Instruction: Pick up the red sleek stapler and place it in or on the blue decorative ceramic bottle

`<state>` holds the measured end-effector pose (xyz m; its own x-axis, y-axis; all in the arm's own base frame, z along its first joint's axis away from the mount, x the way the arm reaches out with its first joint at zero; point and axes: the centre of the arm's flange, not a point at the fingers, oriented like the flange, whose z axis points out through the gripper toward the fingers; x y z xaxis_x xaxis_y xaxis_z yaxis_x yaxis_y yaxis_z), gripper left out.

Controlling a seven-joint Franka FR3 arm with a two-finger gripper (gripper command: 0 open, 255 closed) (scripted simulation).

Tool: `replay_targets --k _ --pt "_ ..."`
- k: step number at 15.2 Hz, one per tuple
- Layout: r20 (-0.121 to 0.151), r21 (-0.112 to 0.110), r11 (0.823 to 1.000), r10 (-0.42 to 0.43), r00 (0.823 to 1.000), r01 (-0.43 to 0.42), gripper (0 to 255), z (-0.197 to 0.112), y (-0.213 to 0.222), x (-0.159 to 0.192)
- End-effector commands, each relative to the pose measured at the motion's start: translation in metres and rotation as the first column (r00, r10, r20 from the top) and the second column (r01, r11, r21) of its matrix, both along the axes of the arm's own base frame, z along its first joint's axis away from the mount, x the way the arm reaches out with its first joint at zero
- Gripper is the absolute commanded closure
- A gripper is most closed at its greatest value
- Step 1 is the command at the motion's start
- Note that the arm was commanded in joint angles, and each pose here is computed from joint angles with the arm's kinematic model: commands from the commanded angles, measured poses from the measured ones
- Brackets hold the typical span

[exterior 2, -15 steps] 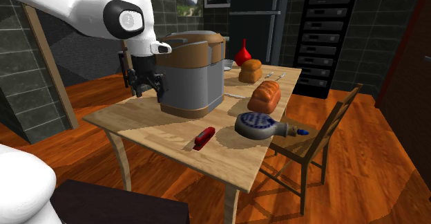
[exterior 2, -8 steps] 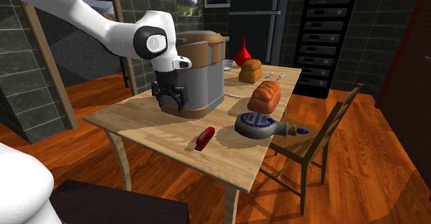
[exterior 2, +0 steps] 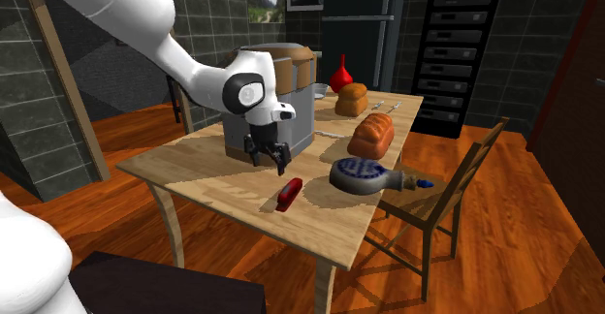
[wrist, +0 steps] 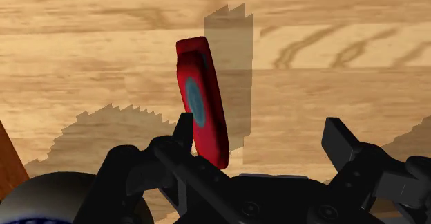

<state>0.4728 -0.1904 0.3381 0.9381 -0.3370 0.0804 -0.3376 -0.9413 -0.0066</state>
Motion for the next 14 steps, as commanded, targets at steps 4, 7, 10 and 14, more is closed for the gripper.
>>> replay_targets --k 4,7,10,14 --pt "0.01 -0.016 0.999 -0.042 0.999 0.042 0 -0.039 -0.029 0.019" --pt "0.01 -0.016 0.999 -0.042 0.999 0.042 0 -0.054 -0.03 0.02" --pt "0.01 -0.016 0.999 -0.042 0.999 0.042 0 -0.07 -0.031 0.022" --pt "0.01 -0.016 0.999 -0.042 0.999 0.042 0 -0.073 -0.031 0.022"
